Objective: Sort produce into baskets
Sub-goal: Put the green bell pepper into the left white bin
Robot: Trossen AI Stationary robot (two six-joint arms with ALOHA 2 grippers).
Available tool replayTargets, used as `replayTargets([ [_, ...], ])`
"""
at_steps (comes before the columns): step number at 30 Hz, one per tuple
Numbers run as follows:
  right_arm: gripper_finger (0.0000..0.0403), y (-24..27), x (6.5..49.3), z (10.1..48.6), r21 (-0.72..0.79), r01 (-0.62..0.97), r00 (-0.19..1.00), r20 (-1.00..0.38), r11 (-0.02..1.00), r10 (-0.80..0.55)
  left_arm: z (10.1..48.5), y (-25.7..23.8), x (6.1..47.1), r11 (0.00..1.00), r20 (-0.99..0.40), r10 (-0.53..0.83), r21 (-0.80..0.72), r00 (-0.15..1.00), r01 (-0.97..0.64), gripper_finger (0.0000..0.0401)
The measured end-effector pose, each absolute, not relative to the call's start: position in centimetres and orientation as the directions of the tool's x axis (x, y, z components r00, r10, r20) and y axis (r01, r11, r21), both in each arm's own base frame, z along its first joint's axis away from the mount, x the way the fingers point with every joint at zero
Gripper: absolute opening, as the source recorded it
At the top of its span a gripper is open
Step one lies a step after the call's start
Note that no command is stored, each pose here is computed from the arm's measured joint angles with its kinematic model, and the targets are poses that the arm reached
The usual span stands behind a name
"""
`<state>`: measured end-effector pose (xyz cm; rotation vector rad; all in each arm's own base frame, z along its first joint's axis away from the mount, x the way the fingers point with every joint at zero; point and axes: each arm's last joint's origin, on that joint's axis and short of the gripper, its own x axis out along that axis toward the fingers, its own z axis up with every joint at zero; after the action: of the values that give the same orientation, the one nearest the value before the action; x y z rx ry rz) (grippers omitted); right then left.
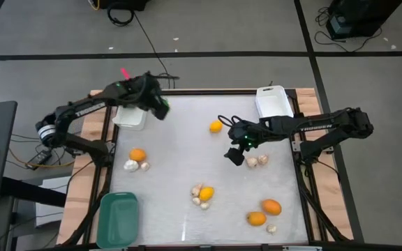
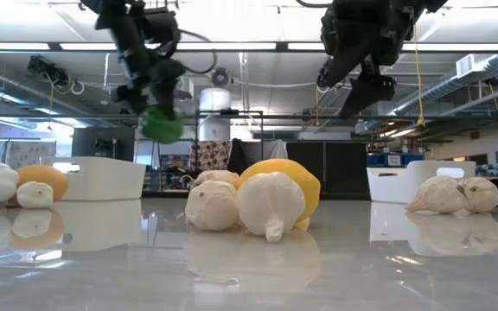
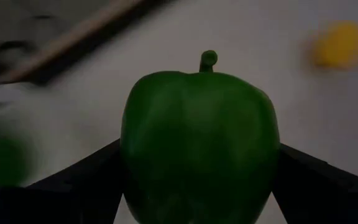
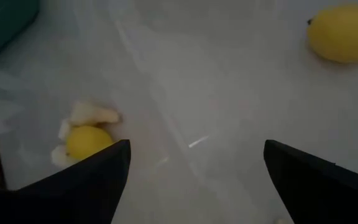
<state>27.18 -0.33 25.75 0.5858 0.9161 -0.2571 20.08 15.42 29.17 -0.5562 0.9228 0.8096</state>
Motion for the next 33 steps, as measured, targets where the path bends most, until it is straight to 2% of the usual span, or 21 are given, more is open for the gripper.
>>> replayTargets([
  [7, 0.0377, -0.2, 26.9, 24.1, 0.383, 0.444, 0.580, -0.812, 0.810, 0.066, 30.3, 15.7, 16.8, 0.433, -0.865, 0.439, -0.034, 0.243, -0.901, 0.0346],
  [13, 0.0377, -0.2, 26.6, 23.1, 0.392, 0.462, 0.577, -0.814, 0.796, 0.066, 30.3, 15.6, 14.2, 0.153, -0.873, 0.486, 0.044, 0.036, -0.987, 0.0346],
  [15, 0.0377, -0.2, 26.8, 23.0, 0.405, 0.452, 0.600, -0.798, 0.795, 0.066, 29.8, 15.6, 13.7, 0.104, -0.888, 0.459, 0.060, -0.005, -0.993, 0.0346],
  [21, 0.0377, -0.2, 27.1, 23.0, 0.426, 0.431, 0.638, -0.767, 0.795, 0.065, 27.1, 15.5, 13.0, 0.059, -0.919, 0.386, 0.115, -0.083, -0.992, 0.0347],
  [25, 0.0377, -0.2, 27.1, 23.0, 0.438, 0.421, 0.636, -0.767, 0.795, 0.086, 25.8, 15.9, 12.4, 0.031, -0.924, 0.371, 0.106, -0.087, -0.994, 0.0355],
  [33, 0.0377, -0.1, 27.1, 23.0, 0.451, 0.402, 0.632, -0.766, 0.797, 0.115, 24.9, 16.3, 12.2, 0.069, -0.928, 0.368, 0.097, -0.065, -0.993, 0.0390],
])
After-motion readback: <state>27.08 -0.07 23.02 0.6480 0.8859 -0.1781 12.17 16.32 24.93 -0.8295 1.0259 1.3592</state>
